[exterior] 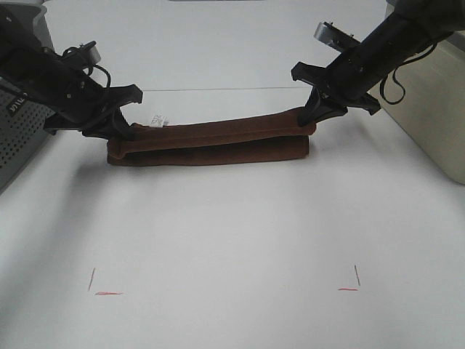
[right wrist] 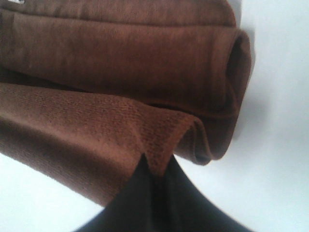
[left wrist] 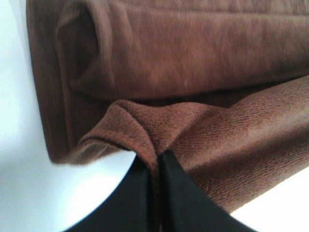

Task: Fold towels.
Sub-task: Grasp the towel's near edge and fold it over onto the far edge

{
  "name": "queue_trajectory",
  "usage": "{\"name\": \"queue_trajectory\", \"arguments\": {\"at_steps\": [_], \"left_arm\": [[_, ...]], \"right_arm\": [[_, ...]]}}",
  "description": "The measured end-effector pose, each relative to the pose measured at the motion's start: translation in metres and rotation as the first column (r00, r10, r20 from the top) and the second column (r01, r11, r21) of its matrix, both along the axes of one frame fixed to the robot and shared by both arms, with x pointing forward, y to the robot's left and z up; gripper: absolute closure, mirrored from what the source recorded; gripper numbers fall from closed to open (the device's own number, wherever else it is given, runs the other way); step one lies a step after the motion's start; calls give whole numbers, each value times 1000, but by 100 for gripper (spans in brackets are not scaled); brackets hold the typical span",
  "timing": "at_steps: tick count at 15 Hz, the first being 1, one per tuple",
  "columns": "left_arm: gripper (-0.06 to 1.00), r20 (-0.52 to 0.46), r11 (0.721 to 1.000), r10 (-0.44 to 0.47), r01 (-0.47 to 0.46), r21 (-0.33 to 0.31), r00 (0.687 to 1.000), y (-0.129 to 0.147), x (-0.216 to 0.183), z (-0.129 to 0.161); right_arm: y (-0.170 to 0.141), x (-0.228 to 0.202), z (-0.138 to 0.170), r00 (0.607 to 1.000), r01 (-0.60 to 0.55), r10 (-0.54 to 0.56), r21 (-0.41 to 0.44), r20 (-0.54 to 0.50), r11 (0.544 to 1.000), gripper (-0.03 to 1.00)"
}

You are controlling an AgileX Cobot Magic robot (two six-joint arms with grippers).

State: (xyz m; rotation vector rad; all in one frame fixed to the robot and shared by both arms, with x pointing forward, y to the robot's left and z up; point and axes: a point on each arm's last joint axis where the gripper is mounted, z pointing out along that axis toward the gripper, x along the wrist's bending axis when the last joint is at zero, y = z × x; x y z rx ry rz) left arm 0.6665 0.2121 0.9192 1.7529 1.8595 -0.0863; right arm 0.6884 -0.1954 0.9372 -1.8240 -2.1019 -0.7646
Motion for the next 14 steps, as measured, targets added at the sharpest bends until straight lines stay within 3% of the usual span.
{"name": "queue_trajectory", "arguments": {"at_steps": [7, 9, 10, 13, 14], "left_arm": [[90, 27, 996, 84, -83, -36, 996, 9, 54, -24], [86, 15, 994, 100, -99, -54, 995, 8, 56, -31], [78, 21, 993, 103, -102, -56, 994, 8, 57, -30], [26, 48, 993, 103, -100, -60, 994, 8, 62, -23], [16, 54, 993, 104, -101, -60, 993, 8, 64, -21]], "right_arm": [[4, 36, -38, 1000, 9, -9, -5, -24, 1000, 97], [4, 36, -45, 999, 8, -9, -6, -36, 1000, 90], [4, 36, -45, 999, 8, -8, -6, -37, 1000, 78], [4, 36, -44, 999, 4, -5, -7, -38, 1000, 33], [4, 36, -40, 1000, 0, -1, -14, -30, 1000, 27]]}}
